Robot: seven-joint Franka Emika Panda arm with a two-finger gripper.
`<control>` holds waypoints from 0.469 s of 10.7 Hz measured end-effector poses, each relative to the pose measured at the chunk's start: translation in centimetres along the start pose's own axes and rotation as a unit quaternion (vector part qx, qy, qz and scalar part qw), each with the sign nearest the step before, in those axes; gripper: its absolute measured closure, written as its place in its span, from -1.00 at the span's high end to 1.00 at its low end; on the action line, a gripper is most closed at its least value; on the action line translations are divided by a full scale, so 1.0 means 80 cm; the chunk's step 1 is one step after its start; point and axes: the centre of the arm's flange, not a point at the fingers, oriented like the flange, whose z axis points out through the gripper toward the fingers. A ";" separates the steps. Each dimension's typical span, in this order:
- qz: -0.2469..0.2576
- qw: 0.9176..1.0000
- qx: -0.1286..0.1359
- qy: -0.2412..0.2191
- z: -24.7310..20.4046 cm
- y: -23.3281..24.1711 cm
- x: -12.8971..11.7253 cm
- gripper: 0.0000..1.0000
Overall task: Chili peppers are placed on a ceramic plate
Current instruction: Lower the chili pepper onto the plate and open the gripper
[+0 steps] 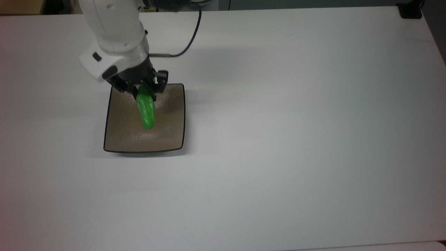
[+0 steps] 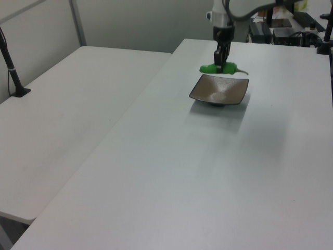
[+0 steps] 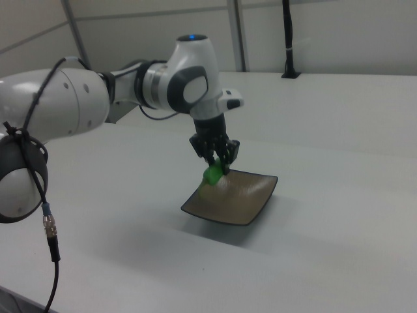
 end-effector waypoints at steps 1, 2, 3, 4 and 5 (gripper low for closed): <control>-0.001 1.000 -0.002 0.000 0.019 0.001 0.000 -0.18; -0.002 1.000 -0.003 -0.006 0.035 0.001 0.000 -0.18; -0.001 1.000 -0.003 -0.006 0.054 0.004 0.001 -0.18; 0.000 1.000 -0.003 -0.003 0.066 0.007 0.004 -0.18; 0.002 1.000 -0.002 -0.002 0.077 0.010 0.006 -0.18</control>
